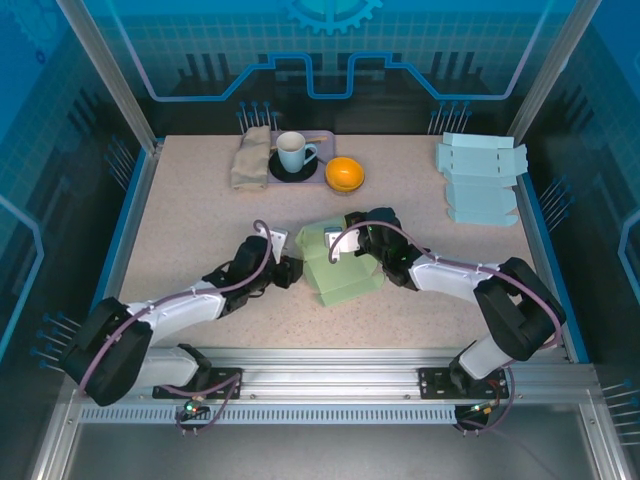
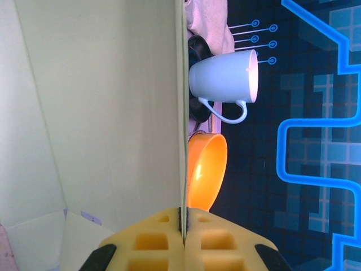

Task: Fold the paper box

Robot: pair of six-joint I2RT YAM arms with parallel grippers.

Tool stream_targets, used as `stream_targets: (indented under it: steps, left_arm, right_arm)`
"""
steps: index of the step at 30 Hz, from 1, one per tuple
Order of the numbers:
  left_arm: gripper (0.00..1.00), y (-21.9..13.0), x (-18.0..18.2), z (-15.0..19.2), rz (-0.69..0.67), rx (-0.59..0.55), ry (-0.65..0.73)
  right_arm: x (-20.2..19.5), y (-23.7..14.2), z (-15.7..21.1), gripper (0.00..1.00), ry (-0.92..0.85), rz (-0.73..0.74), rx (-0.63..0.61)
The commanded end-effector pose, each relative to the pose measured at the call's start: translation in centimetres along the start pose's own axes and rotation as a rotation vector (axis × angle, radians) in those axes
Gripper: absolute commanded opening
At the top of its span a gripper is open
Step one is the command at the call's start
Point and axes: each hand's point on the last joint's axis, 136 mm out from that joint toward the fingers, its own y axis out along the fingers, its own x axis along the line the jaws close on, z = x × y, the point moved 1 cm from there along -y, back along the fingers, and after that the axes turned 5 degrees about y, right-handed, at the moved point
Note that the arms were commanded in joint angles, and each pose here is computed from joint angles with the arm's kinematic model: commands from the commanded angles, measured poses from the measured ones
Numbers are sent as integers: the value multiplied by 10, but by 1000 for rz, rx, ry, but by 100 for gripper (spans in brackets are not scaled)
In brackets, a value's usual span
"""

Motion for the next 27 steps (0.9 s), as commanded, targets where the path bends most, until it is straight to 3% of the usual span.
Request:
stream_targets:
  steps: [1, 13, 21, 27]
  left_arm:
    - [46, 3, 6, -10, -55, -7, 48]
    - [45, 13, 11, -19, -98, -5, 88]
    - [46, 10, -17, -21, 63, -34, 73]
    - [46, 9, -18, -12, 80, -21, 76]
  right_arm:
    - [12, 1, -10, 0, 6, -27, -37]
    - [30, -1, -15, 0, -6, -127, -77]
    - [29, 14, 0, 0, 24, -114, 5]
    - [29, 19, 3, 0, 34, -90, 15]
